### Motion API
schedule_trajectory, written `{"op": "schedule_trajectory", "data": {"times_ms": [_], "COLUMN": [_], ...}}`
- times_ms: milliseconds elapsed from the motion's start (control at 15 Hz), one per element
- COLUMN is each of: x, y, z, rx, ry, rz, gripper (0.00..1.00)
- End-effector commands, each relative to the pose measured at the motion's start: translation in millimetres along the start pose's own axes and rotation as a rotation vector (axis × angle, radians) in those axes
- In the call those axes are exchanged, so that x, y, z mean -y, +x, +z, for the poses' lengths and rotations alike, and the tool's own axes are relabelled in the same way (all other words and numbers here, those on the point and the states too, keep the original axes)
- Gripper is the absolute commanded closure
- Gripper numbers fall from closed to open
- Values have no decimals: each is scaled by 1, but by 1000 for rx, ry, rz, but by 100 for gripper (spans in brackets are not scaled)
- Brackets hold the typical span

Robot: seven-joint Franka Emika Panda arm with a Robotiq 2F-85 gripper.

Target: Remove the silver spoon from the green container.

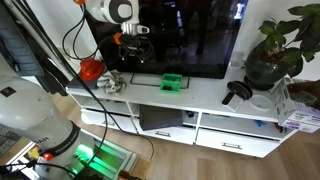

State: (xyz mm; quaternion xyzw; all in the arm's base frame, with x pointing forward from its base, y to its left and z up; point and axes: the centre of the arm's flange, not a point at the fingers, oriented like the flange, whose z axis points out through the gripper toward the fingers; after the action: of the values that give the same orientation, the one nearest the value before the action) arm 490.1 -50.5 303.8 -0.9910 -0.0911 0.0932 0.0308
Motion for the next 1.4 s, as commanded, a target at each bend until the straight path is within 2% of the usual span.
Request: {"op": "schedule_trajectory", "data": {"times_ms": [0,800,867,1000,1333], "x": [-34,-113,-101,-109,-113], "y": [31,58,47,50,58], "z": [10,79,75,82,83], "rx": [27,54,68,68,54], "ry": [60,177,142,154,169], "rz": [186,789,696,745,768], "gripper": [0,0,0,0,0]}}
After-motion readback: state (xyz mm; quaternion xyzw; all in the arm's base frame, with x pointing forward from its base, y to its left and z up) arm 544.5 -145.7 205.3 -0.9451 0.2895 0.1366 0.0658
